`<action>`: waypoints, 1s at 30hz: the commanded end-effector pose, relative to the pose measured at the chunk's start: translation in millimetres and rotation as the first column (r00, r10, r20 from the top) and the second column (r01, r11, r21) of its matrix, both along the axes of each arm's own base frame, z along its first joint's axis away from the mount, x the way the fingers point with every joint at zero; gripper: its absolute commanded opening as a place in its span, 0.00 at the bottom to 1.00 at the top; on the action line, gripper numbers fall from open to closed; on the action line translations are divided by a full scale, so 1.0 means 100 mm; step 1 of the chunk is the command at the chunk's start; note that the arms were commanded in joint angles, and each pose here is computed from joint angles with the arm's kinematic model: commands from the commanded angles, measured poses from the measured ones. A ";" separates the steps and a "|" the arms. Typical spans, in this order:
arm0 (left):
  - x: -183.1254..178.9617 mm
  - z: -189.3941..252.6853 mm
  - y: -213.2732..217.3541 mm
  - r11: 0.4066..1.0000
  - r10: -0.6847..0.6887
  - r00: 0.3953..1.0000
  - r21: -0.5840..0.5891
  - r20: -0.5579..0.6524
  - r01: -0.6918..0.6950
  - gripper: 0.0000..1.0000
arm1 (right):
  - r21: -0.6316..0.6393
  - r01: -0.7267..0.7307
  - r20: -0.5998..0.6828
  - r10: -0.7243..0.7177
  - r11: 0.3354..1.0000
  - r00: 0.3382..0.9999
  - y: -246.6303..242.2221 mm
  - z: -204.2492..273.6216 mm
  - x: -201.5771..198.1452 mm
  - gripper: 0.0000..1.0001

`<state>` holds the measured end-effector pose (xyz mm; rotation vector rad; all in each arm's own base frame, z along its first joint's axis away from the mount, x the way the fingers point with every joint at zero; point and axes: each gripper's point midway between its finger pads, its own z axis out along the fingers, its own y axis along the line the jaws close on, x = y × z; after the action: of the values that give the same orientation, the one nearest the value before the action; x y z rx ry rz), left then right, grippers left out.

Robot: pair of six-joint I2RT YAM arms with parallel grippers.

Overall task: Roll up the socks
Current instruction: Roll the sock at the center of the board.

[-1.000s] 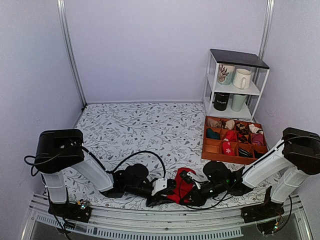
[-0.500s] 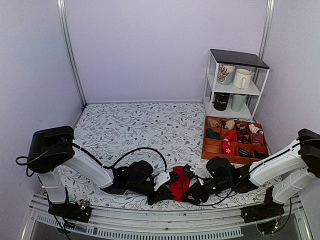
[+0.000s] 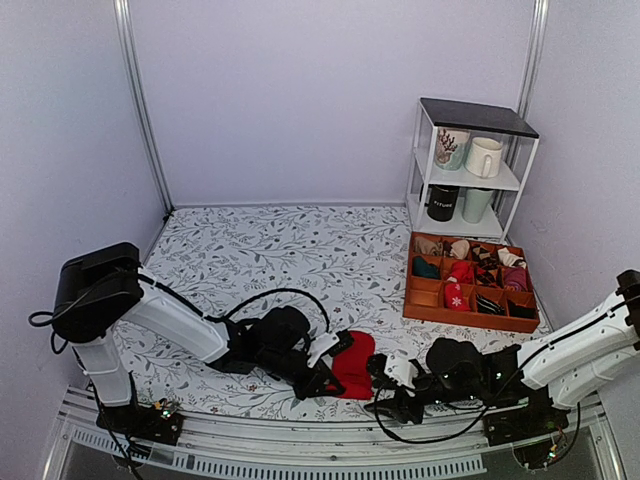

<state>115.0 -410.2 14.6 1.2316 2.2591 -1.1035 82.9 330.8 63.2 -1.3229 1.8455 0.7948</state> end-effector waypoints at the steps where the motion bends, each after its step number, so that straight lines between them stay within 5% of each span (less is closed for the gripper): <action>1: -0.17 -0.65 0.52 0.961 0.043 0.989 0.278 -0.139 -0.003 0.00 | -0.037 0.008 0.172 -0.002 0.999 0.985 0.14 0.03 0.10 0.53; 10: -0.17 -0.66 0.51 0.961 0.030 0.988 0.276 -0.150 0.012 0.00 | -0.120 -0.014 0.212 0.040 0.993 0.977 0.29 -0.17 0.12 0.53; 14: -0.16 -0.65 0.51 0.963 0.029 0.988 0.268 -0.149 0.012 0.00 | -0.161 -0.014 0.184 0.044 0.987 0.982 0.29 -0.32 0.10 0.45; 19: -0.14 -0.63 0.48 0.968 0.021 0.989 0.252 -0.145 0.016 0.00 | -0.215 0.028 0.123 -0.002 0.976 0.992 0.20 -0.53 0.10 0.14; 21: -0.12 -0.60 0.45 0.972 0.013 0.991 0.234 -0.136 0.020 0.01 | -0.243 0.054 0.111 -0.028 0.968 0.993 0.14 -0.62 0.12 0.10; 23: -0.09 -0.51 0.40 0.981 0.002 0.995 0.194 -0.104 0.019 0.23 | -0.258 0.091 0.056 -0.079 0.962 0.995 0.08 -0.70 0.12 0.06; 24: -0.07 -0.43 0.36 0.986 -0.010 0.997 0.163 -0.078 0.023 0.56 | -0.259 0.094 0.023 -0.091 0.961 0.996 0.05 -0.73 0.10 0.05; 25: -0.05 -0.34 0.33 0.992 -0.024 0.999 0.127 -0.035 0.028 0.73 | -0.257 0.095 -0.011 -0.101 0.962 0.995 0.03 -0.75 0.09 0.05; 30: 0.04 0.36 0.25 0.992 -0.031 0.956 -0.108 0.293 0.065 0.99 | -0.205 0.107 -0.225 -0.154 0.973 0.962 -0.06 -0.71 0.03 0.04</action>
<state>109.8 -402.1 34.5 1.3015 2.1196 -1.1399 103.3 356.4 25.4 -1.2714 1.9681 0.6522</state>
